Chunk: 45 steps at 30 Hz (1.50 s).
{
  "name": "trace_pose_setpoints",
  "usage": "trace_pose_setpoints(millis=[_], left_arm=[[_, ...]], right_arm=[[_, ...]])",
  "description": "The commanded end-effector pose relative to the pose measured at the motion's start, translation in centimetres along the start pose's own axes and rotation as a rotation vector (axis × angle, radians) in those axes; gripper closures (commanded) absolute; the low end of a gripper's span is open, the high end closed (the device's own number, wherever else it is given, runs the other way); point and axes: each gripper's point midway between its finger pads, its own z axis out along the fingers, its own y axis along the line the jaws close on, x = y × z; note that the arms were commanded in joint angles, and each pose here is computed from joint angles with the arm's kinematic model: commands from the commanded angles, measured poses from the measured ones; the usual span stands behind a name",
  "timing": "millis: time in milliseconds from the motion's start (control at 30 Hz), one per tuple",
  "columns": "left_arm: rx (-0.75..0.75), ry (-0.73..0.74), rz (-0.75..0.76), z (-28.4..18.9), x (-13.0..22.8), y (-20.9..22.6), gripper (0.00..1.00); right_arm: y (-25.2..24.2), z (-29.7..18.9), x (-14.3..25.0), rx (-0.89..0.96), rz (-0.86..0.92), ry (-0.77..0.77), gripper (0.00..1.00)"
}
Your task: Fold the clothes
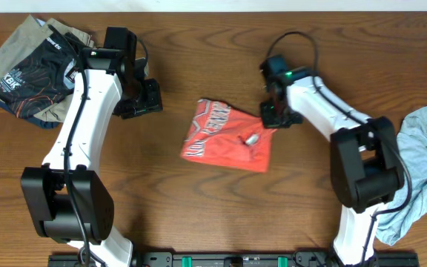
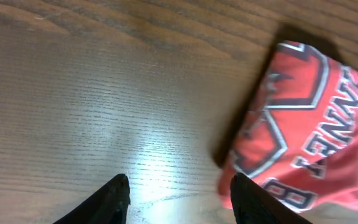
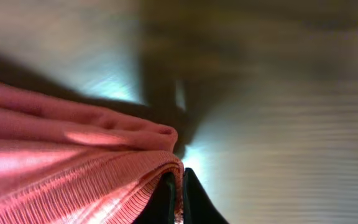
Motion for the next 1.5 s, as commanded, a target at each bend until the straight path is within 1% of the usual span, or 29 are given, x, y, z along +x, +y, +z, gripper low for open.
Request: trace_pose_setpoints(millis=[0,33,67,100,200,300,367,467,567,700,833,1000,1067,1167,1267,1400,1467], left_arm=[[-0.008,0.023,-0.009,0.6,0.4,0.2,0.46],[-0.008,0.022,-0.009,0.6,0.3,0.2,0.46],[-0.007,0.020,-0.008,0.6,0.3,0.2,0.46],[-0.006,0.016,-0.008,0.6,0.2,0.2,0.46],[-0.003,0.006,-0.002,0.6,0.0,0.0,0.46],[0.000,-0.002,0.003,0.6,-0.2,-0.2,0.46],[0.002,-0.008,0.006,0.6,-0.4,-0.3,0.46],[0.002,-0.012,0.007,0.7,-0.5,-0.3,0.46],[0.002,-0.011,0.007,0.7,-0.5,-0.3,0.46],[0.002,-0.011,0.007,0.7,-0.5,-0.3,0.45],[0.002,-0.011,0.007,0.7,-0.5,-0.3,0.45],[0.002,-0.011,0.007,0.7,-0.5,-0.3,0.45],[0.002,-0.011,0.007,0.7,-0.5,-0.3,0.45],[0.002,-0.011,0.007,0.7,-0.5,-0.3,0.45],[0.002,-0.010,0.006,0.7,-0.4,-0.3,0.45],[0.002,-0.010,0.006,0.7,-0.4,-0.3,0.45],[0.002,-0.011,0.006,0.7,-0.5,-0.3,0.45]], right_arm=[[-0.5,-0.1,-0.6,-0.032,-0.010,-0.003,0.72],[-0.2,-0.1,-0.4,-0.050,-0.041,0.003,0.60],[-0.4,-0.1,-0.3,-0.043,-0.056,0.010,0.54],[-0.7,-0.2,-0.2,-0.028,-0.057,0.013,0.52],[-1.3,-1.7,-0.1,0.002,-0.024,0.007,0.50],[-1.0,-4.4,-0.7,-0.026,-0.018,-0.040,0.50],[0.1,-6.6,-0.9,-0.099,-0.056,-0.076,0.50],[2.9,-9.4,-0.2,-0.266,-0.158,-0.102,0.50],[5.2,-10.3,1.5,-0.384,-0.246,-0.063,0.50],[7.4,-9.7,4.2,-0.466,-0.318,0.026,0.55],[8.5,-8.2,6.4,-0.467,-0.352,0.088,0.59],[10.5,-6.2,9.0,-0.464,-0.423,0.126,0.62],[11.0,-5.6,9.7,-0.459,-0.436,0.134,0.70],[10.7,-4.5,10.7,-0.426,-0.411,0.161,0.99],[8.5,-3.0,11.9,-0.319,-0.349,0.213,0.99],[3.4,-1.2,13.1,-0.050,-0.144,0.262,0.99],[1.2,-0.7,13.8,0.060,-0.073,0.272,0.99]])
